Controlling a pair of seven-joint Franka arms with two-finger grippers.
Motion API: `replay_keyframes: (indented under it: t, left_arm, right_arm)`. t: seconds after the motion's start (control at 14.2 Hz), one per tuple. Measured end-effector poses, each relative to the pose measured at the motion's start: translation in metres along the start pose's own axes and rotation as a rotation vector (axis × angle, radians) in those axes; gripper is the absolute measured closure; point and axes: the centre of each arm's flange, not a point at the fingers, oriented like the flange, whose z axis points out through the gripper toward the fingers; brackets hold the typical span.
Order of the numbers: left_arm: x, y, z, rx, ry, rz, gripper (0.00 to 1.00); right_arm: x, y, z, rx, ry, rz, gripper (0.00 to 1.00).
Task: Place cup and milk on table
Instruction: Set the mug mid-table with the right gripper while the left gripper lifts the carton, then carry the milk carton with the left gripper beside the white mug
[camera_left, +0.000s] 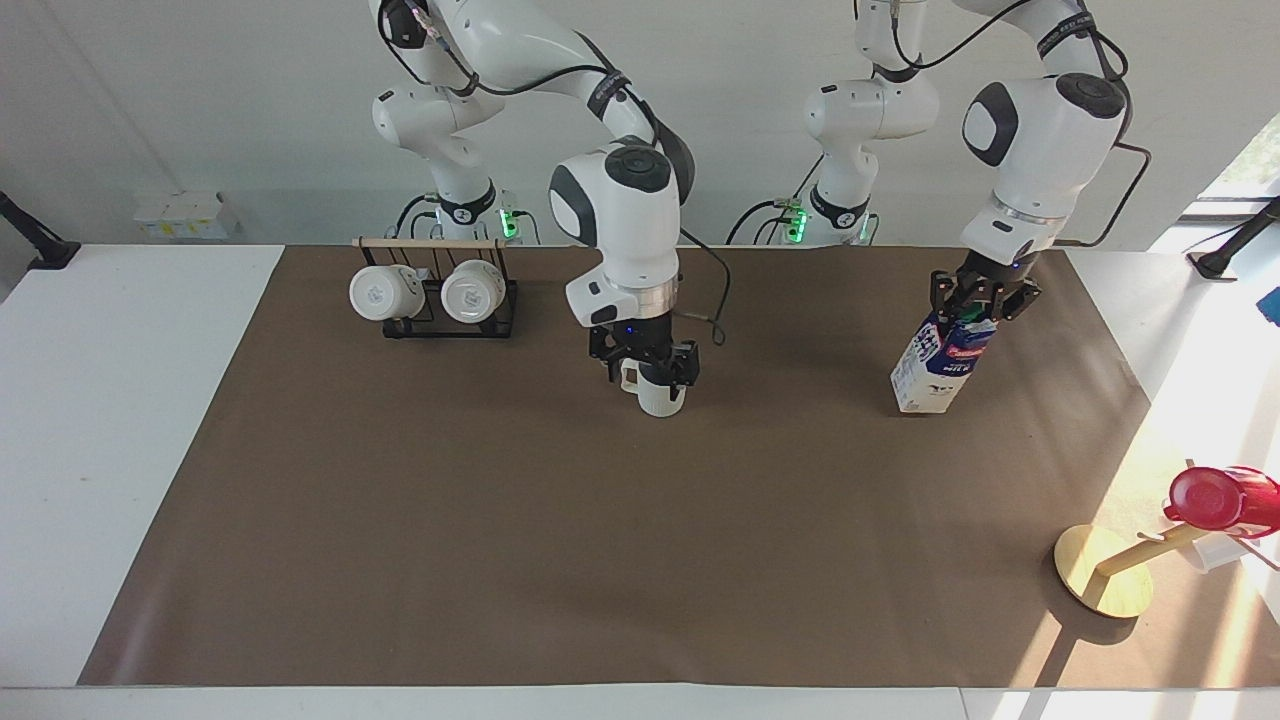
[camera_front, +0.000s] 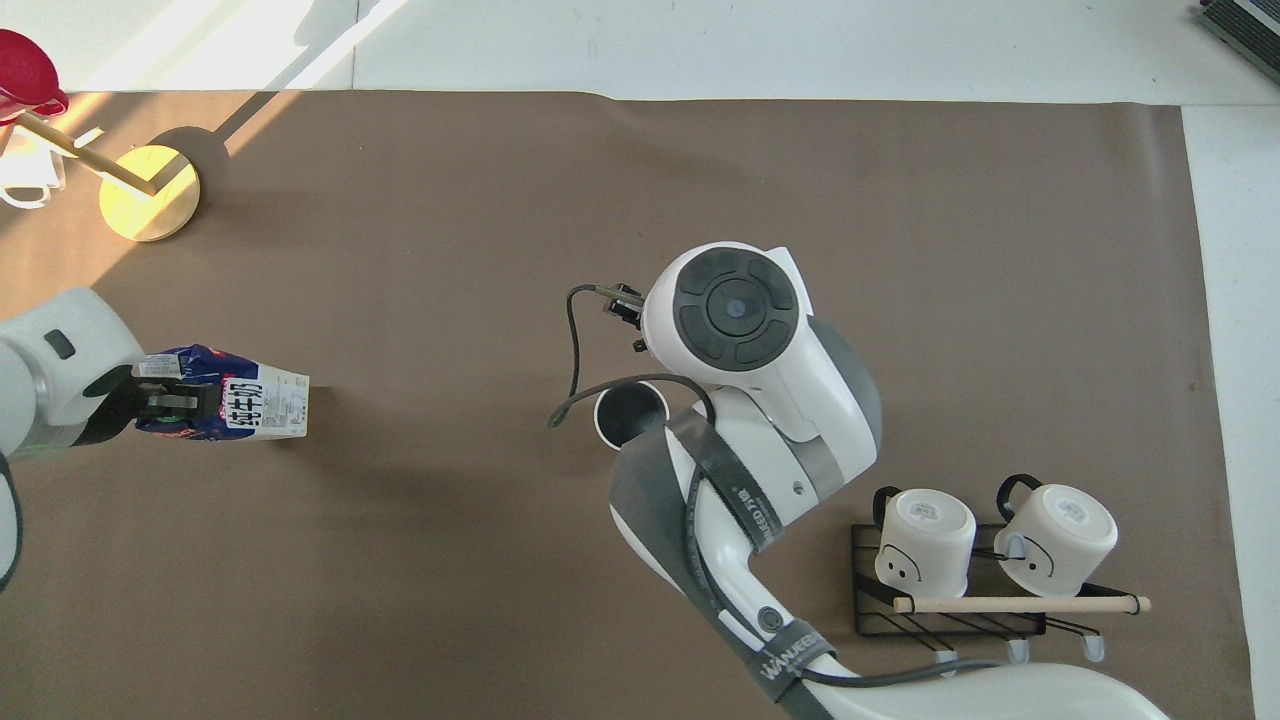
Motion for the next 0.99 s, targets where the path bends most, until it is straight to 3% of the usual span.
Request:
replay_keyframes:
  t: [0.49, 0.77, 0.99]
  left_arm:
    - [0.022, 0.057, -0.016, -0.018, -0.032, -0.087, 0.52]
    - [0.02, 0.102, -0.017, -0.027, -0.033, -0.131, 0.52]
    - [0.017, 0.139, -0.021, -0.036, -0.029, -0.141, 0.52]
  right_arm:
    - [0.085, 0.126, -0.043, -0.011, 0.032, 0.016, 0.0]
    - [0.116, 0.191, -0.058, -0.071, -0.015, 0.007, 0.0]
    - [0.133, 0.233, -0.085, -0.076, -0.011, -0.034, 0.0]
